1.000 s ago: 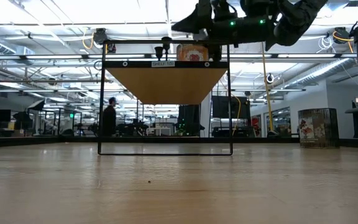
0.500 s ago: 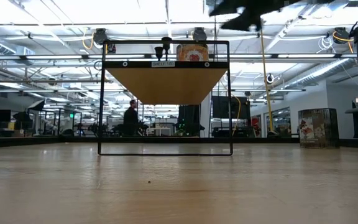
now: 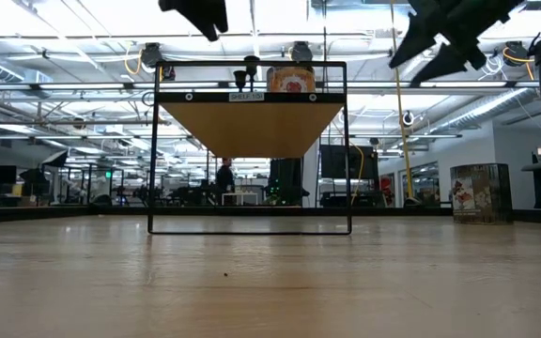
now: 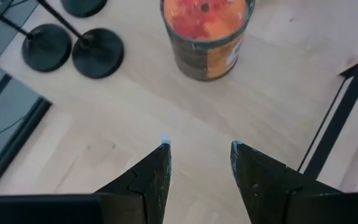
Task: Pick & Place candle stick holders
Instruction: Put the brown scented candle on the shelf
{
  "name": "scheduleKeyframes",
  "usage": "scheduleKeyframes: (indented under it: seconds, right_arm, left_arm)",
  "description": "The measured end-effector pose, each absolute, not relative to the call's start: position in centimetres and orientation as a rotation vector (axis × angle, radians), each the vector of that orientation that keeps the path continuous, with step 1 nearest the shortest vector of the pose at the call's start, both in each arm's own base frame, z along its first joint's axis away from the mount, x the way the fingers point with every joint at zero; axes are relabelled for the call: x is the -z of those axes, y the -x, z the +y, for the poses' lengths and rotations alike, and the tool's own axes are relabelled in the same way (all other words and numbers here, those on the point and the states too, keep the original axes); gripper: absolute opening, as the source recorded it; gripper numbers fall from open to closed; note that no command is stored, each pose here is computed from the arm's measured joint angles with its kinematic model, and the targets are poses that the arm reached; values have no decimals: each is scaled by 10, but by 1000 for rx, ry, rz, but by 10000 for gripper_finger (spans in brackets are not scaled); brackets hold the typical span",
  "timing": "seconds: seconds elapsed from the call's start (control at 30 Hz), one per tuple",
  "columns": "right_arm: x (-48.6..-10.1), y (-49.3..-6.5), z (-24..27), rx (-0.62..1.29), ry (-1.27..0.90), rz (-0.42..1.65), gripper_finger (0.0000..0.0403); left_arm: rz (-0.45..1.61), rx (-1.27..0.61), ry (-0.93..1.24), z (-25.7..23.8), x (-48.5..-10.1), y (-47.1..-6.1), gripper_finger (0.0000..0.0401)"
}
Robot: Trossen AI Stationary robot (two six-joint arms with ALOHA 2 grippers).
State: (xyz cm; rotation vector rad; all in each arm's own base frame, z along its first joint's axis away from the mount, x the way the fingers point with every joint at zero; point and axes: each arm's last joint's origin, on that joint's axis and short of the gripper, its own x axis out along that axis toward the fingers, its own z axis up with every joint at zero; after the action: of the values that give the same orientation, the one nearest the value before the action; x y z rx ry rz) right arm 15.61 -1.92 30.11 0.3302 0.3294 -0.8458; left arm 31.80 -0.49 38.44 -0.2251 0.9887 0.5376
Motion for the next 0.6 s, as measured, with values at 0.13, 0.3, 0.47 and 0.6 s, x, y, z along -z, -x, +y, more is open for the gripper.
scheduleKeyframes:
  seconds: [0.13, 0.3, 0.47, 0.6]
  right_arm:
    - [-295, -152, -19, 874, -380, 376, 338]
    - [-290, -144, -19, 912, -444, 453, 338]
    - [-293, -136, -19, 952, -462, 512, 338]
    - [-299, -132, -20, 974, -538, 571, 338]
  left_arm:
    - [933, -531, 257, 2, -377, -306, 172]
    - [783, -513, 296, 6, -375, -277, 172]
    - [658, -473, 288, 7, -365, -251, 172]
    - [607, -466, 298, 7, -351, -233, 172]
